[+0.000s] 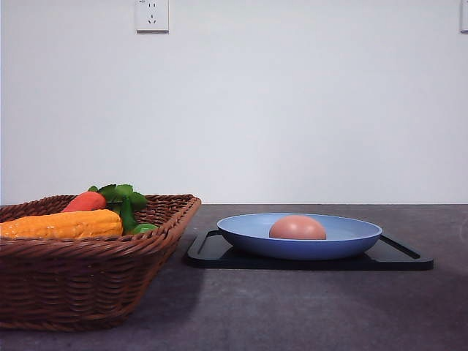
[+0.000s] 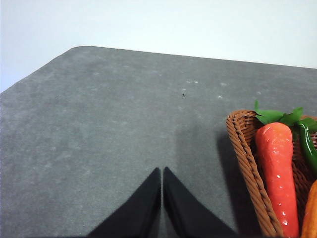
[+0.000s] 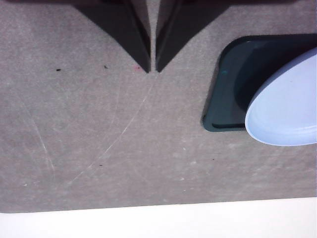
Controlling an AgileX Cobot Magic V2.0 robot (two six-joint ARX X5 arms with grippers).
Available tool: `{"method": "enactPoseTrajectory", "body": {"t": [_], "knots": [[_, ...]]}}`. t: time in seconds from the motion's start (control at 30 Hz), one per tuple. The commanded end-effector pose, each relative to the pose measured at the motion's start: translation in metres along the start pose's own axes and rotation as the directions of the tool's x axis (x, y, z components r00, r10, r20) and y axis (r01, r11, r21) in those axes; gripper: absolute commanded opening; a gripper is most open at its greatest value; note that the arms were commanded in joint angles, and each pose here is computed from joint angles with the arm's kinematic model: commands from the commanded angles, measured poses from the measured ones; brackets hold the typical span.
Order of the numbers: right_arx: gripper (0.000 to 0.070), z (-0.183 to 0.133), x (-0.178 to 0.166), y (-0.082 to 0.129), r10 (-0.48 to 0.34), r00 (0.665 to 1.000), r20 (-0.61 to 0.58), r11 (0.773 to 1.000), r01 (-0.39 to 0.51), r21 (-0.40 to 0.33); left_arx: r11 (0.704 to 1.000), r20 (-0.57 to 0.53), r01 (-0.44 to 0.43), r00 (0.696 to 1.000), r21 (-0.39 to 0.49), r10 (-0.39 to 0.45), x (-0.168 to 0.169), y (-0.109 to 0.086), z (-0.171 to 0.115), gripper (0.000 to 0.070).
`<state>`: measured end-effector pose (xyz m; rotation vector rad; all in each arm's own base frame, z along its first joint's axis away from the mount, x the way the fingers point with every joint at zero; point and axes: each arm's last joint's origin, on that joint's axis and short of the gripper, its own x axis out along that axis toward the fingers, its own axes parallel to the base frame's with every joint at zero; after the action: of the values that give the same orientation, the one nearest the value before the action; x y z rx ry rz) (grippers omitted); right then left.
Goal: Transfer egg from basket to plate and serve
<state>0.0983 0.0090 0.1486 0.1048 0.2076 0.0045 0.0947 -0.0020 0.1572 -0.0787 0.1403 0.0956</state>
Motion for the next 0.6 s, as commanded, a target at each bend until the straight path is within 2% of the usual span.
{"method": "enactPoseTrajectory", "body": {"t": [0.0, 0.57], "knots": [[0.0, -0.0008, 0.0003, -0.0001, -0.001, 1.0, 0.004, 1.0, 0.001, 0.01, 1.0, -0.031, -0.006, 0.999, 0.002, 0.007, 0.0025, 0.0006, -0.0093, 0.0], [0.0, -0.0008, 0.0003, -0.0001, -0.001, 1.0, 0.004, 1.0, 0.001, 0.01, 1.0, -0.031, -0.006, 0.999, 0.002, 0.006, 0.0025, 0.0006, -0.0093, 0.0]]}}
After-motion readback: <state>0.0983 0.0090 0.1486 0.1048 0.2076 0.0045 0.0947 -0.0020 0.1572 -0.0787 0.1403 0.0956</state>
